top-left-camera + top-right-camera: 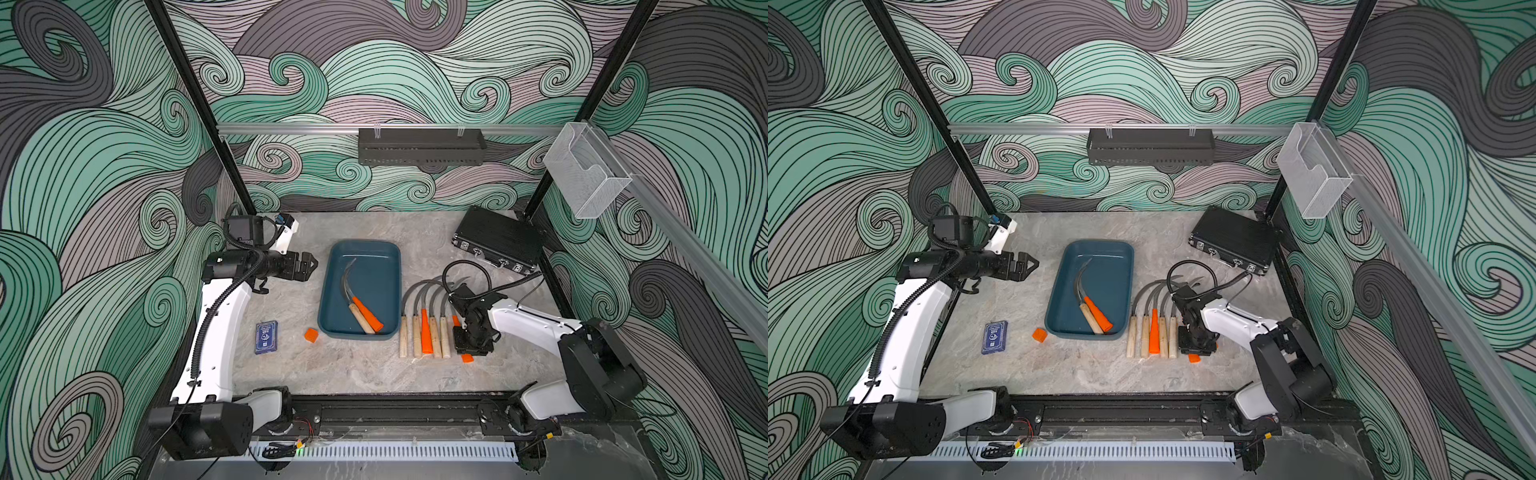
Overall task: Put small sickles into storage boxes
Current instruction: Pick up the sickle at the center of the board.
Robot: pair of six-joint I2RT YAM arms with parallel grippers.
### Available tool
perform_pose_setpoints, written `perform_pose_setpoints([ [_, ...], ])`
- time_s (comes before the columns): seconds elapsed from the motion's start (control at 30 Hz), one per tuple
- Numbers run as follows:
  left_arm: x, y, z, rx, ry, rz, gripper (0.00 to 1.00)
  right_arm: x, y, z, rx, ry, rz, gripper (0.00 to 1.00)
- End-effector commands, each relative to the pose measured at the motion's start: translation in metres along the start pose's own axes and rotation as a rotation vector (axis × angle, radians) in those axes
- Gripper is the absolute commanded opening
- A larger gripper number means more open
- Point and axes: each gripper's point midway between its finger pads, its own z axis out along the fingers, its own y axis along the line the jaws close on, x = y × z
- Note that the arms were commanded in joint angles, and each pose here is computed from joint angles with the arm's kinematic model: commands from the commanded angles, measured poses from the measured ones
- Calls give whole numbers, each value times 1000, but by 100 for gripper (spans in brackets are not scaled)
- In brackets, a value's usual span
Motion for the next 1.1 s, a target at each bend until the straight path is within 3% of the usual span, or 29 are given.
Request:
perform_pose_setpoints([
  [0.0,-9,-5,-3,22,-27,-6,99,-1,-6,10,34,7,0,37],
  [0.53,-8,-5,-1,21,-27,-15,98,-10,1,4,9,-27,-34,23],
  [1.07,-13,-5,-9,6,-49,-18,98,-18,22,-29,-121,-110,-77,13],
])
